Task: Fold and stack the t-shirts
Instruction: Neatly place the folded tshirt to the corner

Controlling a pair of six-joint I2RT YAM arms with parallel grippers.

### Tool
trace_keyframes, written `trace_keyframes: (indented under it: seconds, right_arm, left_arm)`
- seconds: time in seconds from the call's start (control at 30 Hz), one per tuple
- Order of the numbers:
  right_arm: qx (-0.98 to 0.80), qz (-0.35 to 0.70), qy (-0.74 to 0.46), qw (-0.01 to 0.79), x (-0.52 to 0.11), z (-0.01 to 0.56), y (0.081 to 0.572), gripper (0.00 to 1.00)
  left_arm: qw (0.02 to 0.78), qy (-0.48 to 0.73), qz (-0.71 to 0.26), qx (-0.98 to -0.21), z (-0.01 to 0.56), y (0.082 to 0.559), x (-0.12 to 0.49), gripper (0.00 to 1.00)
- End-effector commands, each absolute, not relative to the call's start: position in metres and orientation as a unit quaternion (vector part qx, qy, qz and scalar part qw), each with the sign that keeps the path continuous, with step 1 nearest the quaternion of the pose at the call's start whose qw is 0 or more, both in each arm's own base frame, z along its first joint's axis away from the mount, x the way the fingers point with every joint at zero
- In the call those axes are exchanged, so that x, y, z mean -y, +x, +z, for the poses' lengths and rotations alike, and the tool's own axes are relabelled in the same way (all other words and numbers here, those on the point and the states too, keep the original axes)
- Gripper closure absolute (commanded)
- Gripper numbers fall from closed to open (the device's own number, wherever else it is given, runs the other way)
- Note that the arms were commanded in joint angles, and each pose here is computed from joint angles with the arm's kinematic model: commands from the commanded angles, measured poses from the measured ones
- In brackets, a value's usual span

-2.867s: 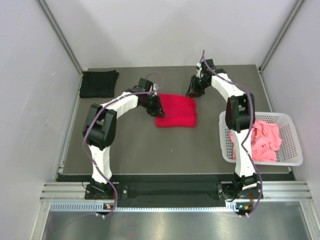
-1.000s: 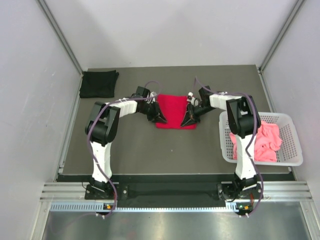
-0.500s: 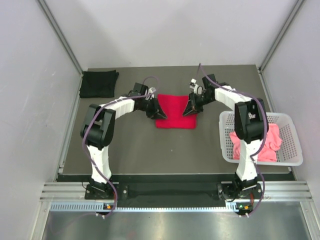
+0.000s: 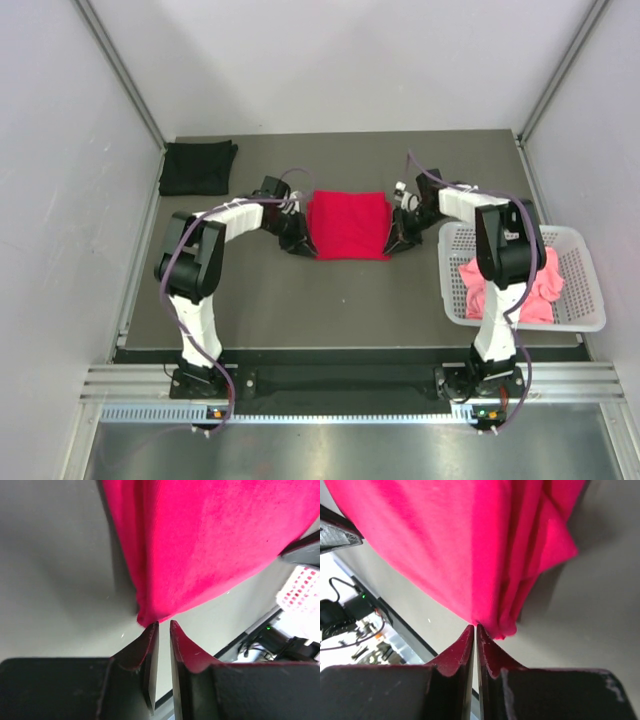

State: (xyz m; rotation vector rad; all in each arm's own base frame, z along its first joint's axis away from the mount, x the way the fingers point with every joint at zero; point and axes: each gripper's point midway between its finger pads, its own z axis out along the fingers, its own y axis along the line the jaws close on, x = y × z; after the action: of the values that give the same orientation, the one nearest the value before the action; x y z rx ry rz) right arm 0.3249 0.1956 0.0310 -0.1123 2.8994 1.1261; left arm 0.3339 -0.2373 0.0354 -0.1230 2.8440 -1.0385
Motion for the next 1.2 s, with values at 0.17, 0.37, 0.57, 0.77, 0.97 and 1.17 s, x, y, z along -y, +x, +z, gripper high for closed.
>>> trace_keyframes:
  seconds: [0.17, 0.37, 0.57, 0.77, 0.97, 1.17]
  right_arm:
    - [-0.915, 0.389, -0.075, 0.082, -0.230, 0.082, 0.377, 0.94]
    - [-0.928, 0.361, -0.070, 0.051, -0.212, 0.035, 0.363, 0.94]
    - [-0.950, 0.297, -0.081, 0.053, -0.178, 0.022, 0.335, 0.94]
    - [-0.944, 0.300, -0.087, 0.108, -0.183, 0.086, 0.337, 0.92]
    - [-0.927, 0.320, -0.114, 0.160, -0.202, 0.156, 0.329, 0.87]
    - [-0.922, 0.325, -0.120, 0.173, -0.203, 0.169, 0.305, 0.84]
  left_arm:
    - [0.104, -0.013, -0.368, -0.924, 0.075, 0.381, 0.257, 0.80]
    - [0.064, -0.041, -0.357, -0.931, 0.022, 0.375, 0.249, 0.80]
    - [0.082, -0.030, -0.305, -0.949, 0.018, 0.359, 0.226, 0.80]
    - [0.141, -0.015, -0.277, -0.950, 0.065, 0.368, 0.214, 0.77]
    - [0.245, 0.005, -0.221, -0.944, 0.088, 0.423, 0.193, 0.49]
    - [0.276, 0.046, -0.257, -0.925, 0.088, 0.470, 0.197, 0.40]
